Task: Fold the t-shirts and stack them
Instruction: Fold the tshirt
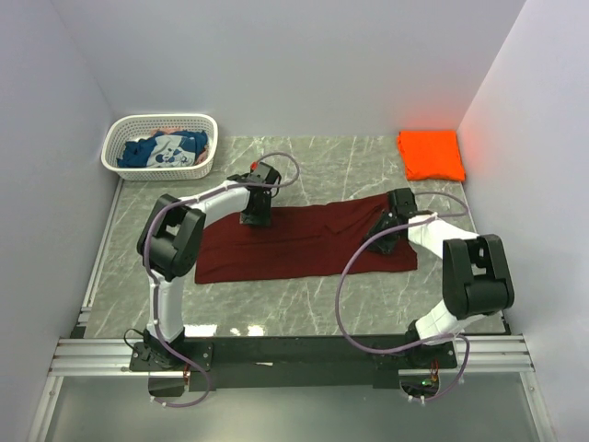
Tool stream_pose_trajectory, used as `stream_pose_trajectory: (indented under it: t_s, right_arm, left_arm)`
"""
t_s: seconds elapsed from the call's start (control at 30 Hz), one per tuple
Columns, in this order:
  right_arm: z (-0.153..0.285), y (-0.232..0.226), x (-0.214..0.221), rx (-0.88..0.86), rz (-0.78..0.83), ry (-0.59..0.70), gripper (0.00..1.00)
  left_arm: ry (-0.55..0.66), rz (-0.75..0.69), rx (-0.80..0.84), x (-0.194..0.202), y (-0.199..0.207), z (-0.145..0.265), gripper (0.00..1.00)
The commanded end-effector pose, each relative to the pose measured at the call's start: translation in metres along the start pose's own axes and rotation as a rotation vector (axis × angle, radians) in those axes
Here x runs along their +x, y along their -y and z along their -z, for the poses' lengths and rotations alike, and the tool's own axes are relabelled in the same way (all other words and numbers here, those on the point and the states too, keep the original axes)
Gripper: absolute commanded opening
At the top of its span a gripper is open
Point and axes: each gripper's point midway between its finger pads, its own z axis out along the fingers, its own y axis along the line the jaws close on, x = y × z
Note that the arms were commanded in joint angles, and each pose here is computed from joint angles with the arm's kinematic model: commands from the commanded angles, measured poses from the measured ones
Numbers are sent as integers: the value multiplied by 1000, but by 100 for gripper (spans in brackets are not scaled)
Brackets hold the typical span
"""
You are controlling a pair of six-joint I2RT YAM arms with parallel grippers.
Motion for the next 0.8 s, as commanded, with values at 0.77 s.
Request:
stream_pose_trajectory:
  t_s: [0.77]
  right_arm:
    - [-81,-134,-109,-73,242,-169,36]
  left_arm:
    - [-618,271,460,198,97,76,52]
